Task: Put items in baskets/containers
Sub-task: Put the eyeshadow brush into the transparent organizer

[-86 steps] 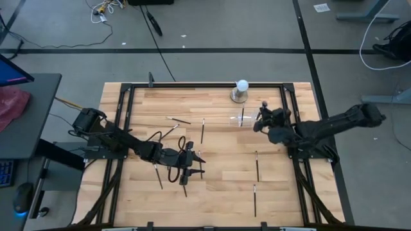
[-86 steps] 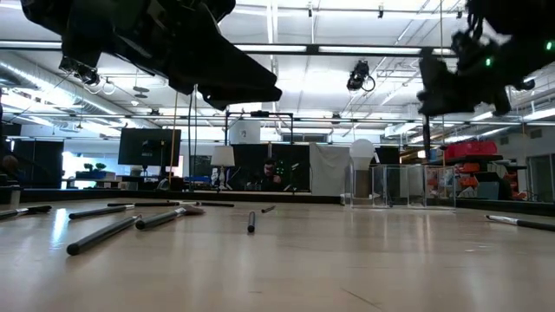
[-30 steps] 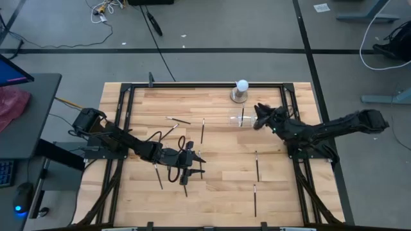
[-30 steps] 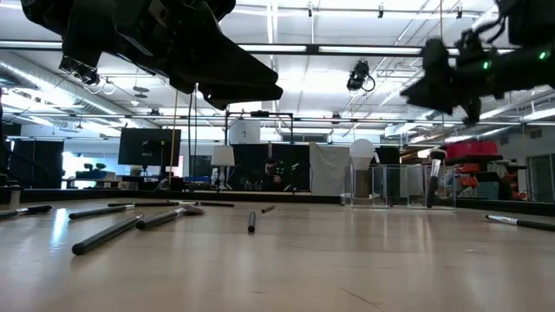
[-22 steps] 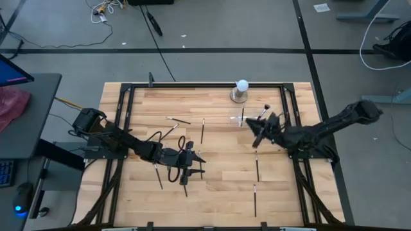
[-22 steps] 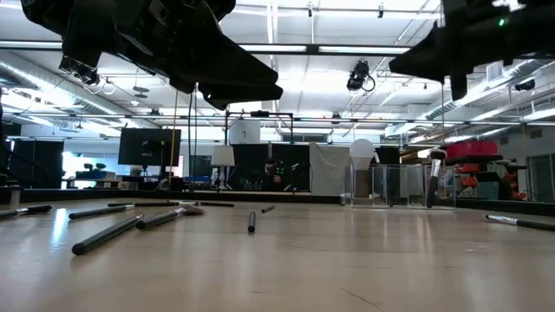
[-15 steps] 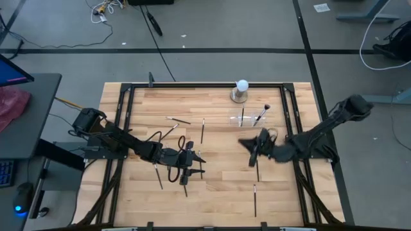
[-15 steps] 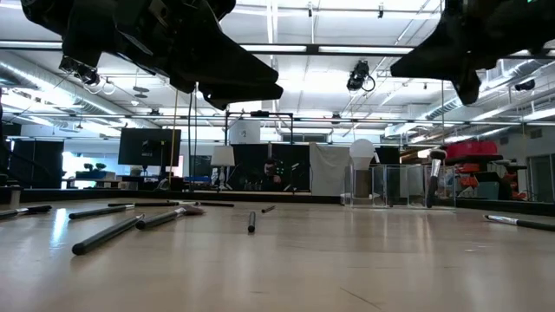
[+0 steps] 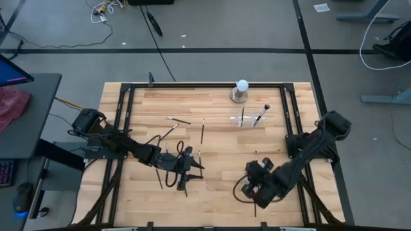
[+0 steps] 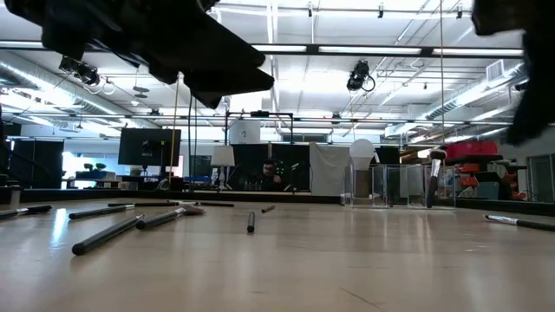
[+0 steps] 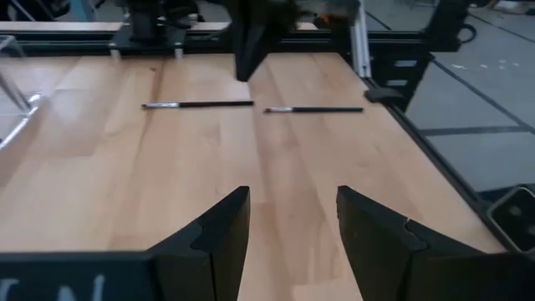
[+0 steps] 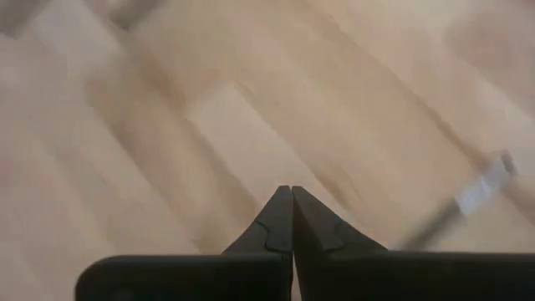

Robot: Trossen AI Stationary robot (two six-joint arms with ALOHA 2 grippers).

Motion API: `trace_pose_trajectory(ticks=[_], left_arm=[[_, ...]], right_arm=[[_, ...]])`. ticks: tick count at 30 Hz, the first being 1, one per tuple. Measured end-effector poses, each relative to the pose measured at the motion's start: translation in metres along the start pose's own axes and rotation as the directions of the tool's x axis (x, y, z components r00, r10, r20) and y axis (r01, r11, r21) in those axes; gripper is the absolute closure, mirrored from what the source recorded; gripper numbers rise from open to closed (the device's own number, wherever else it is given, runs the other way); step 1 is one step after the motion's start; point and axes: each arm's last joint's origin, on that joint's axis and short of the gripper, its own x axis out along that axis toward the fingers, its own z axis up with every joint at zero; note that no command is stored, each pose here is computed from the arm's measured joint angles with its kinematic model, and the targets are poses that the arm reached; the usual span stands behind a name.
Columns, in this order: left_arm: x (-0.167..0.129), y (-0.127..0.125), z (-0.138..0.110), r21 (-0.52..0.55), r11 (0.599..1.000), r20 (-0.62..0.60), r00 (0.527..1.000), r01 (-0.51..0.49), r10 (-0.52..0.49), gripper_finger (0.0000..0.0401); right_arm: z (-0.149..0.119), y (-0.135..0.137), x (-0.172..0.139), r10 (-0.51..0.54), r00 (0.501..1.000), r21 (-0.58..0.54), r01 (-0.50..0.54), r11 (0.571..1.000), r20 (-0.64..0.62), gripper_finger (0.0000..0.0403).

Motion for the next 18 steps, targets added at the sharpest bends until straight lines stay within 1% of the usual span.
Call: trace_pose_trajectory(ticks=[3,6,8,12,15,18], left_arm=[[-0.001,-0.006,-0.001,0.006,1.000,-0.001,1.000,0.017,-0.017,0.0220],[-0.002,-0.010,-0.001,0.009,1.000,-0.002,1.000,0.030,-0.030,0.0220],[-0.003,-0.012,-0.002,0.013,0.999,-0.002,0.999,0.038,-0.038,0.0220],[-0.003,-0.015,-0.002,0.035,0.998,-0.003,0.999,0.045,-0.045,0.0220],[-0.003,-0.014,-0.002,0.046,0.998,-0.004,0.999,0.044,-0.044,0.0220],[-0.003,-0.013,-0.002,0.063,0.997,-0.003,0.999,0.041,-0.040,0.0220]], right_arm=[[-0.011,-0.005,0.006,-0.080,0.997,0.076,0.081,0.994,-0.013,0.0400],[-0.016,-0.016,0.011,-0.165,0.986,0.170,0.164,0.972,-0.011,0.0379],[-0.020,-0.025,0.015,-0.204,0.979,0.198,0.199,0.960,0.007,0.0354],[-0.028,-0.048,0.028,-0.288,0.957,0.255,0.271,0.928,0.031,0.0286],[-0.035,-0.061,0.040,-0.298,0.953,0.279,0.271,0.921,0.058,0.0235],[-0.039,-0.066,0.050,-0.256,0.962,0.299,0.217,0.929,0.097,0.0200]])
